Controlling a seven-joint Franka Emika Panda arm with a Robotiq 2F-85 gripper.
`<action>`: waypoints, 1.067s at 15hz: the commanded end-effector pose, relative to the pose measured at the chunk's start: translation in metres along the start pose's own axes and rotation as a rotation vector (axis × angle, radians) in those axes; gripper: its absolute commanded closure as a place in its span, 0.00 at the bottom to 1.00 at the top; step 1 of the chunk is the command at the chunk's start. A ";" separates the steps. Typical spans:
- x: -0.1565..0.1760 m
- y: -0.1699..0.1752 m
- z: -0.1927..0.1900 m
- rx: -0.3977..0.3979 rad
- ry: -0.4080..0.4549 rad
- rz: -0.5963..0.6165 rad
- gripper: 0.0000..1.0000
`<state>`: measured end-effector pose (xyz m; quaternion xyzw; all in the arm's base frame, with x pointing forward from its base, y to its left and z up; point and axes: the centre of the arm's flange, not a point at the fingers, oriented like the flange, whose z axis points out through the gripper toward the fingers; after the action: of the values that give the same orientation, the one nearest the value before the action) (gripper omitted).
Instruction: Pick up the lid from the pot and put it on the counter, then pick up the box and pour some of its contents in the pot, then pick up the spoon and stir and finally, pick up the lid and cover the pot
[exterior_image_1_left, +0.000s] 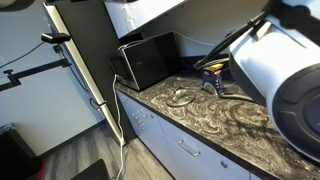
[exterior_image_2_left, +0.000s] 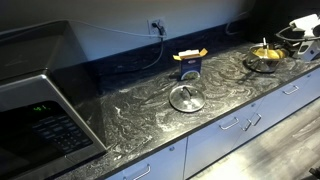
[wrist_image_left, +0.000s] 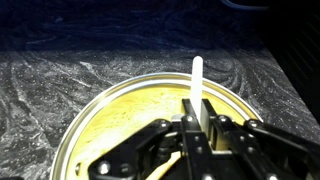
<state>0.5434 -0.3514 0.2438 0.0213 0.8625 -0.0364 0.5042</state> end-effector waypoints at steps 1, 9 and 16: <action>0.000 0.006 -0.002 -0.023 -0.086 -0.028 0.97; -0.003 0.022 0.004 -0.205 -0.115 -0.048 0.97; 0.003 0.006 -0.020 -0.181 -0.028 0.005 0.97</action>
<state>0.5454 -0.3384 0.2330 -0.0470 0.8519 0.0468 0.5195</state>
